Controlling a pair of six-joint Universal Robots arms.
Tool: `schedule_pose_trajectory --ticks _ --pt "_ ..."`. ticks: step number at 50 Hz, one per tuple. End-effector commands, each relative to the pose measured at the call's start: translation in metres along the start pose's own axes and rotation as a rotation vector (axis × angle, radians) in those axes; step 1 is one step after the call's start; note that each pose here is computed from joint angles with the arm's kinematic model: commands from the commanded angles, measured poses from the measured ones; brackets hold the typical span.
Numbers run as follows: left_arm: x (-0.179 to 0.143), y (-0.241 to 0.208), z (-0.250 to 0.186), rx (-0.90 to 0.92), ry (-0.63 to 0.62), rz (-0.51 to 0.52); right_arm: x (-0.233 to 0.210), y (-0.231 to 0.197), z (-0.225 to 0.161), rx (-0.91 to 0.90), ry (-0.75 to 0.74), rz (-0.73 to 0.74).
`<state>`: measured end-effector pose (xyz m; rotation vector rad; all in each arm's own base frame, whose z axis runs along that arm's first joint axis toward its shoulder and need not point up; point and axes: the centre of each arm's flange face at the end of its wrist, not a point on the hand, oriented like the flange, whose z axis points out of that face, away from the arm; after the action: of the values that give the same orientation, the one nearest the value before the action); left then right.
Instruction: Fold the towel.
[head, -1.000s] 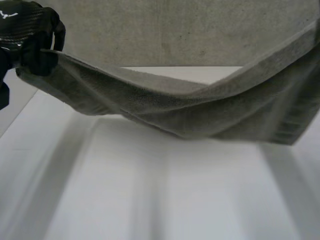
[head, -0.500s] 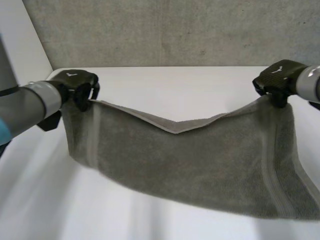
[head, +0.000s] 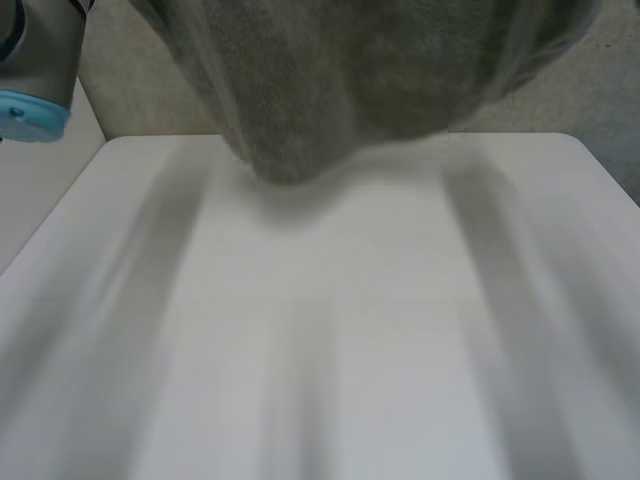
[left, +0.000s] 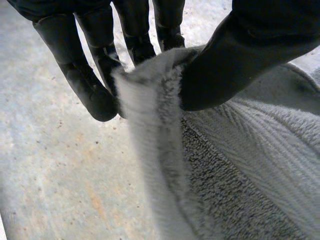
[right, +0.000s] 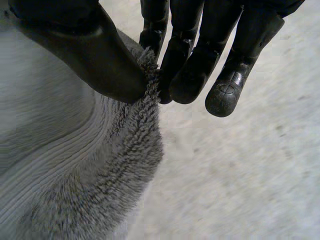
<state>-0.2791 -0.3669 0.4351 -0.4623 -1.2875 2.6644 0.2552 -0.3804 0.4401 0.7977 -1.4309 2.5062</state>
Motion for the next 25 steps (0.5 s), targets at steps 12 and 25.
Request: schedule_pose_trajectory --ticks 12,25 --pt "0.041 0.184 -0.133 -0.567 0.187 -0.043 -0.136 0.154 -0.070 -0.520 -0.496 -0.055" --pt "0.024 0.200 -0.192 -0.720 0.273 0.115 -0.127 0.162 -0.100 -0.588 -0.519 -0.022"
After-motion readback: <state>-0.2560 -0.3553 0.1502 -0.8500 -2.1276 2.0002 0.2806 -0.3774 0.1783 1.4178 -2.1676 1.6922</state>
